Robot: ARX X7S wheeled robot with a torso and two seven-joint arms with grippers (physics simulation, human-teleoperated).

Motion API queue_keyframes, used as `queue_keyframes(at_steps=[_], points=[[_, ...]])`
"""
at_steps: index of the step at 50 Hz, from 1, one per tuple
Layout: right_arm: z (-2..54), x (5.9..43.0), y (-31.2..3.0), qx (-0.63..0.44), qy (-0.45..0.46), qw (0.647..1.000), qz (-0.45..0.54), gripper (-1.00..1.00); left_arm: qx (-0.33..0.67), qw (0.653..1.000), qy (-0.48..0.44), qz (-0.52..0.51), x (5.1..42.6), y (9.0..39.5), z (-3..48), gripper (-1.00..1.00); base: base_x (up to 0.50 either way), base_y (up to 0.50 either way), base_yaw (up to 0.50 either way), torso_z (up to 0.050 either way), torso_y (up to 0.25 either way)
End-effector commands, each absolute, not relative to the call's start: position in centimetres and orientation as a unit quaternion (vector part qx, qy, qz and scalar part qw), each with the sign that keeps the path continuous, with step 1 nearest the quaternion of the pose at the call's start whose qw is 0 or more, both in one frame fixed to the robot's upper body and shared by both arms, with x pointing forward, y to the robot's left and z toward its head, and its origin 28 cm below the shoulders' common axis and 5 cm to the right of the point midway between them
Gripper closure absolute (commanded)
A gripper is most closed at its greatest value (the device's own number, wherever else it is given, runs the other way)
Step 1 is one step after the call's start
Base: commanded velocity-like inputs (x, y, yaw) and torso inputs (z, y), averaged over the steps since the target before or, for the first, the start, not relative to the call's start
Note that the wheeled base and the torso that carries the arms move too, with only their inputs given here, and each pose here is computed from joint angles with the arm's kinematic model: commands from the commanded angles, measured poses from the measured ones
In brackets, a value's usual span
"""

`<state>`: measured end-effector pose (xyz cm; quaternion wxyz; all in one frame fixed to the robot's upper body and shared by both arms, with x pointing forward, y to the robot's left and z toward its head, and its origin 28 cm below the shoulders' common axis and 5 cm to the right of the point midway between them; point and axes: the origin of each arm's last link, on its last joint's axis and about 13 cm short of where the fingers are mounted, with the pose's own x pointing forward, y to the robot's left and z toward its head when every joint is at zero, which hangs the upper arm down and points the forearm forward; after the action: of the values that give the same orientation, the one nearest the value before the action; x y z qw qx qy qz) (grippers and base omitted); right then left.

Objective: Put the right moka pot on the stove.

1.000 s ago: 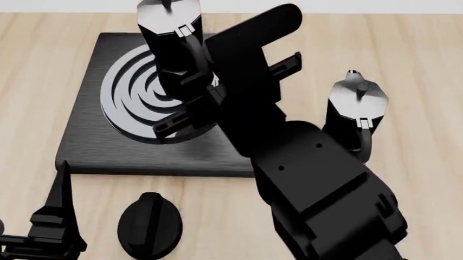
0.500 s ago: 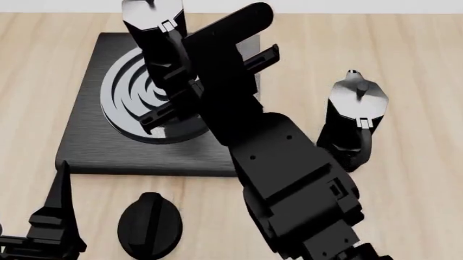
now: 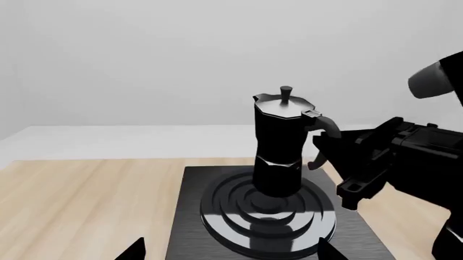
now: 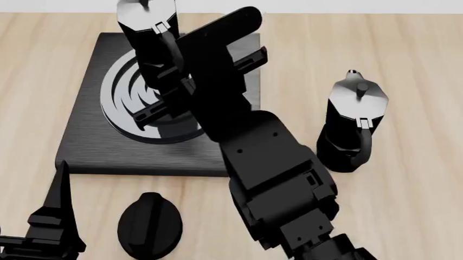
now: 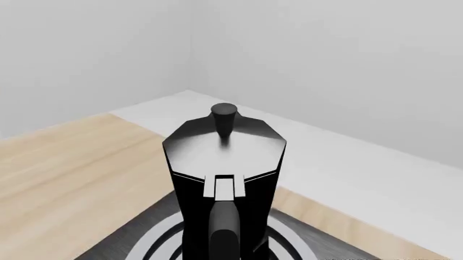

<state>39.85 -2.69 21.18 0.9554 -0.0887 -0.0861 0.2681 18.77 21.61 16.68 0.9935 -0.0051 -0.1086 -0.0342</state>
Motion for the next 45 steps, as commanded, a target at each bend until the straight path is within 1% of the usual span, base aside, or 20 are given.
queue_keyframes(at_steps=[1,15,45], points=[[21.5,40.3,-2.3,-0.086,-0.104,0.954,0.266,1.00,-0.005,0.993,-0.109,-0.035,18.8,21.6,16.7,-1.00,0.00,0.00,0.00,0.000,0.000],[20.1,40.5,-2.2,-0.091,-0.090,0.961,0.243,1.00,-0.007,0.993,-0.111,-0.034,18.7,21.6,16.7,-1.00,0.00,0.00,0.00,0.001,0.001],[17.9,40.8,-1.9,-0.085,-0.087,0.965,0.233,1.00,-0.009,0.993,-0.115,-0.036,18.5,21.6,16.8,-1.00,0.00,0.00,0.00,0.000,0.001]])
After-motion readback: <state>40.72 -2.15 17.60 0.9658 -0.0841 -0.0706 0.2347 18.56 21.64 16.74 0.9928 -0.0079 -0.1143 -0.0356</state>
